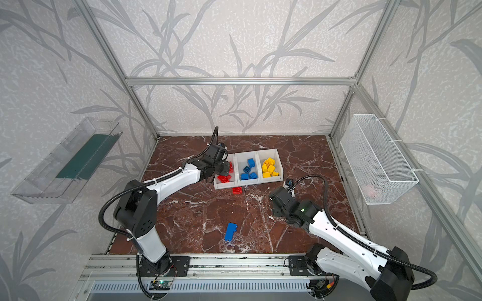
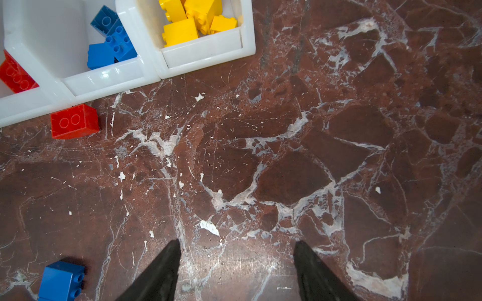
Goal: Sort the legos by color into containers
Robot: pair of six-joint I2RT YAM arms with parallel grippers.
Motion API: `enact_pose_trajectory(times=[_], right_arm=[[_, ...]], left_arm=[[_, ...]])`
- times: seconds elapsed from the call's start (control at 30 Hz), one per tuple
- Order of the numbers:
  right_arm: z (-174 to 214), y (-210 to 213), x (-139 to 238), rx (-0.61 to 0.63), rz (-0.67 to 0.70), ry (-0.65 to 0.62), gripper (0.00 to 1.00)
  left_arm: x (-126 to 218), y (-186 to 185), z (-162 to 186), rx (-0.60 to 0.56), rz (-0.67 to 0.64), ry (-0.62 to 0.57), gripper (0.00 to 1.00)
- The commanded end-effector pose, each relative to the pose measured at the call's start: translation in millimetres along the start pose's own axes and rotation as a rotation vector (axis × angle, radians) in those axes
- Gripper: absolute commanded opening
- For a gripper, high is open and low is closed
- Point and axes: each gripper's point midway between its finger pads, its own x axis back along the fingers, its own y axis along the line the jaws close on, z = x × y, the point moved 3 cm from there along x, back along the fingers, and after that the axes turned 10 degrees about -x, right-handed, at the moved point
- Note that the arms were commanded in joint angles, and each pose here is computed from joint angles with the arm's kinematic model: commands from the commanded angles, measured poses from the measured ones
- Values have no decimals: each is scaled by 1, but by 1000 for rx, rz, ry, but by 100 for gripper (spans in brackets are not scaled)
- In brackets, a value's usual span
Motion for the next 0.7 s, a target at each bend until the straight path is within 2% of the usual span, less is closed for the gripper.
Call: enact_pose_trajectory(times=[0.0, 0.13, 0.17, 0.23, 0.3, 0.4, 0.67], right_arm=[[-6, 6, 5, -14, -15, -9, 69], [-7, 10, 8, 1, -8, 10, 69], [-8, 10, 9, 3, -2, 17, 69], [-6, 10, 8, 7, 0, 29, 70], [-4, 11, 8, 4, -5, 38, 70], [-4, 11, 8, 6, -8, 38, 71], [-6, 21, 9, 41, -28, 45, 71]], left_arm=[[-8, 0, -15, -11, 23, -23, 26], [-20, 6, -17, 15, 16, -17, 28], [-22, 7, -18, 23, 18, -19, 32], [-23, 10, -17, 36, 14, -14, 52], [-20, 12, -19, 40, 12, -20, 63], [-14, 14, -22, 47, 12, -33, 66], [18, 17, -22, 72, 34, -72, 66]])
